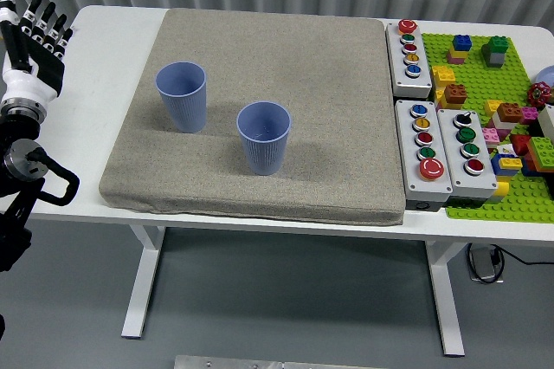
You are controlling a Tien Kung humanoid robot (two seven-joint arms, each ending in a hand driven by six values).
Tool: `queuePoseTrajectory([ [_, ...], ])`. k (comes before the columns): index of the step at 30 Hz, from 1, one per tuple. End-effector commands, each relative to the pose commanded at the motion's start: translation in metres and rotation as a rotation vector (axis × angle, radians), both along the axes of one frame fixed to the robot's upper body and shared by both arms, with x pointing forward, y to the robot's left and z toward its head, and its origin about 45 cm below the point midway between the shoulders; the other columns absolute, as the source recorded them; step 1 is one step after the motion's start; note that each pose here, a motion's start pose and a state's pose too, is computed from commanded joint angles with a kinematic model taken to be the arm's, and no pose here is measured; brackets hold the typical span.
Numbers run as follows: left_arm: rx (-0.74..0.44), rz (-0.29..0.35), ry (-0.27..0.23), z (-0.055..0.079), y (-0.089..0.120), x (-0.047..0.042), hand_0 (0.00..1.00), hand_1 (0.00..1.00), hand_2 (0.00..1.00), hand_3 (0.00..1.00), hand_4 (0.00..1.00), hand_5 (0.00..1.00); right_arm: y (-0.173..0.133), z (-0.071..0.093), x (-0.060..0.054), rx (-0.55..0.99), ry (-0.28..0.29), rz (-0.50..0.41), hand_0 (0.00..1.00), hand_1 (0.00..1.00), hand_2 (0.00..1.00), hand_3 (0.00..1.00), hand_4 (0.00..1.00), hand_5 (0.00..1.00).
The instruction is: Pick cup pour cup place
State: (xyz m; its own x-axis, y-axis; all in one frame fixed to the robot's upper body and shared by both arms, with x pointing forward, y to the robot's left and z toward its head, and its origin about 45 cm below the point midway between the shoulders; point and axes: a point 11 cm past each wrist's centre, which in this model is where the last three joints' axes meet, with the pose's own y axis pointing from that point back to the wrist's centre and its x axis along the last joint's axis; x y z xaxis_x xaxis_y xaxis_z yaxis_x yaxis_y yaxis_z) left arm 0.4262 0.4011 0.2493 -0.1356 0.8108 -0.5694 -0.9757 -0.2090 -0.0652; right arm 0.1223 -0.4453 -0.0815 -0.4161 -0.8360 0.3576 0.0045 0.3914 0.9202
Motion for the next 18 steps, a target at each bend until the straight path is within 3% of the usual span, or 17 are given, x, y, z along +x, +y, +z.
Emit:
queuePoseTrajectory([
  [5,-0.052,0.022,0.002,-0.0024,0.0073,-0.0013,0.952,0.924,0.989,0.988,0.816,0.998,0.0,-0.0002,-0.001,-0.001,0.003,0.002,0.694,0.668,0.607,0.611,0.002,0.3],
  [18,-0.015,0.025,0.02,-0.008,0.0065,-0.0058,0.948,0.925,0.988,0.985,0.809,0.998,0.0015,-0.0029,-0.0098,-0.001,0.019,-0.008,0.695,0.668,0.607,0.612,0.002,0.296],
])
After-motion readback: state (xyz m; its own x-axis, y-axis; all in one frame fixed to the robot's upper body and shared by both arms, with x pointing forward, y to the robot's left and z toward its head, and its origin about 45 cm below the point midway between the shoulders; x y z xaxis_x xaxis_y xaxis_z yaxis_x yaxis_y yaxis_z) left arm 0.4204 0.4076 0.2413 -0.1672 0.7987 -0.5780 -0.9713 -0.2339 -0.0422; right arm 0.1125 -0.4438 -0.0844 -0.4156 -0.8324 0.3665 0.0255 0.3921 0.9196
